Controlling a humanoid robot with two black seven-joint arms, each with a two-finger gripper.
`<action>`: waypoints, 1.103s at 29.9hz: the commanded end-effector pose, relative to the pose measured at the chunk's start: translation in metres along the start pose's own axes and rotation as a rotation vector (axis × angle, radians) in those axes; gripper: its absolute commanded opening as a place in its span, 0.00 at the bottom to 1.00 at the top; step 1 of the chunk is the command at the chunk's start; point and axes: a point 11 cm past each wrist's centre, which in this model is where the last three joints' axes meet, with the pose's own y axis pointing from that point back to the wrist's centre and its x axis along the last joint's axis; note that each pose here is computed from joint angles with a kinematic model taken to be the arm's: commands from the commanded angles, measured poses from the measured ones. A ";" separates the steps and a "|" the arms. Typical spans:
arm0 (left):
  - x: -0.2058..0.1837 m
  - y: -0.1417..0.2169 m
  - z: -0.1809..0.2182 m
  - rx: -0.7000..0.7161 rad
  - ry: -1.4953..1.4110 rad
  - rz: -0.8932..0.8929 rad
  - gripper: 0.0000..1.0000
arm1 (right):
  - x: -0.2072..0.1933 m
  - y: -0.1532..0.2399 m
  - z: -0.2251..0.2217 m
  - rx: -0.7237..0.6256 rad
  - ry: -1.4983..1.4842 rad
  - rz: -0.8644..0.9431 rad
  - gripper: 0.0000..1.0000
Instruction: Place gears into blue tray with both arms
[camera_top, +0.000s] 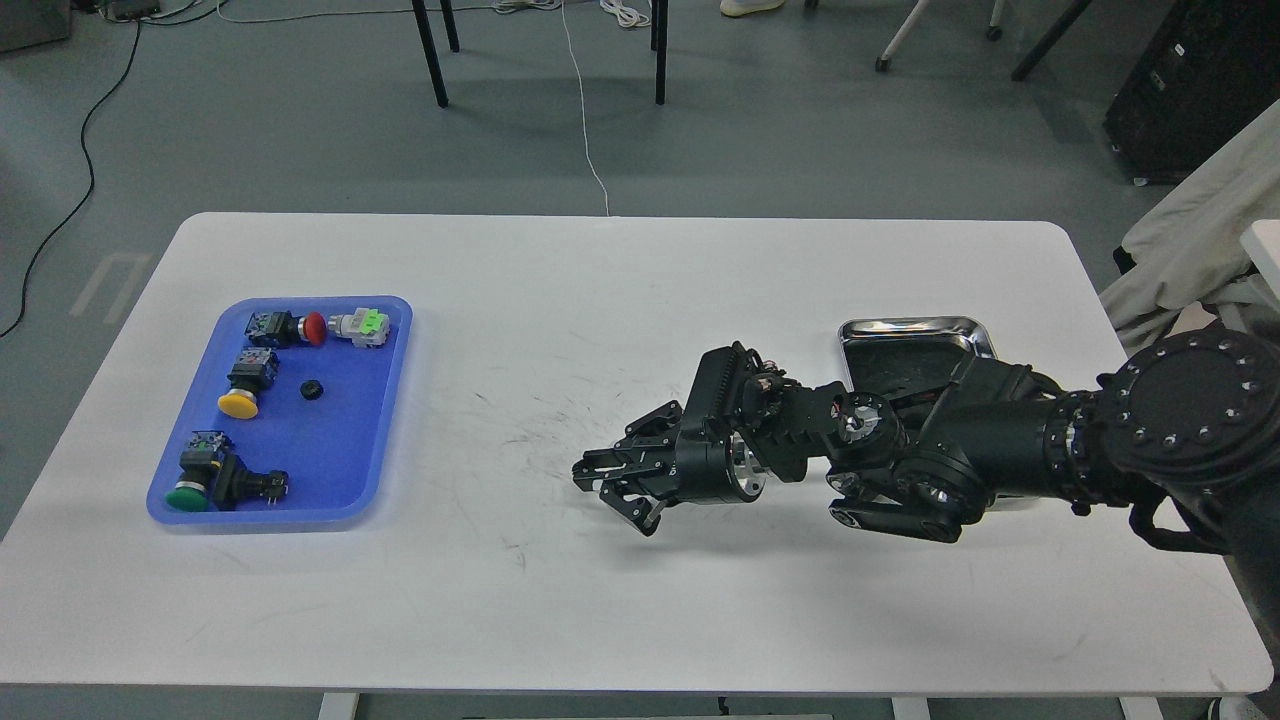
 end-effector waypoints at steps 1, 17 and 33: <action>0.004 0.001 0.002 -0.002 0.003 0.007 0.84 | -0.001 0.000 0.000 -0.001 -0.005 -0.002 0.05; 0.009 0.004 0.007 -0.007 -0.003 0.009 0.84 | -0.002 0.001 0.009 -0.045 -0.024 0.017 0.62; 0.000 0.004 -0.012 0.036 0.116 -0.202 0.96 | 0.104 0.015 0.053 -0.192 -0.244 0.312 0.69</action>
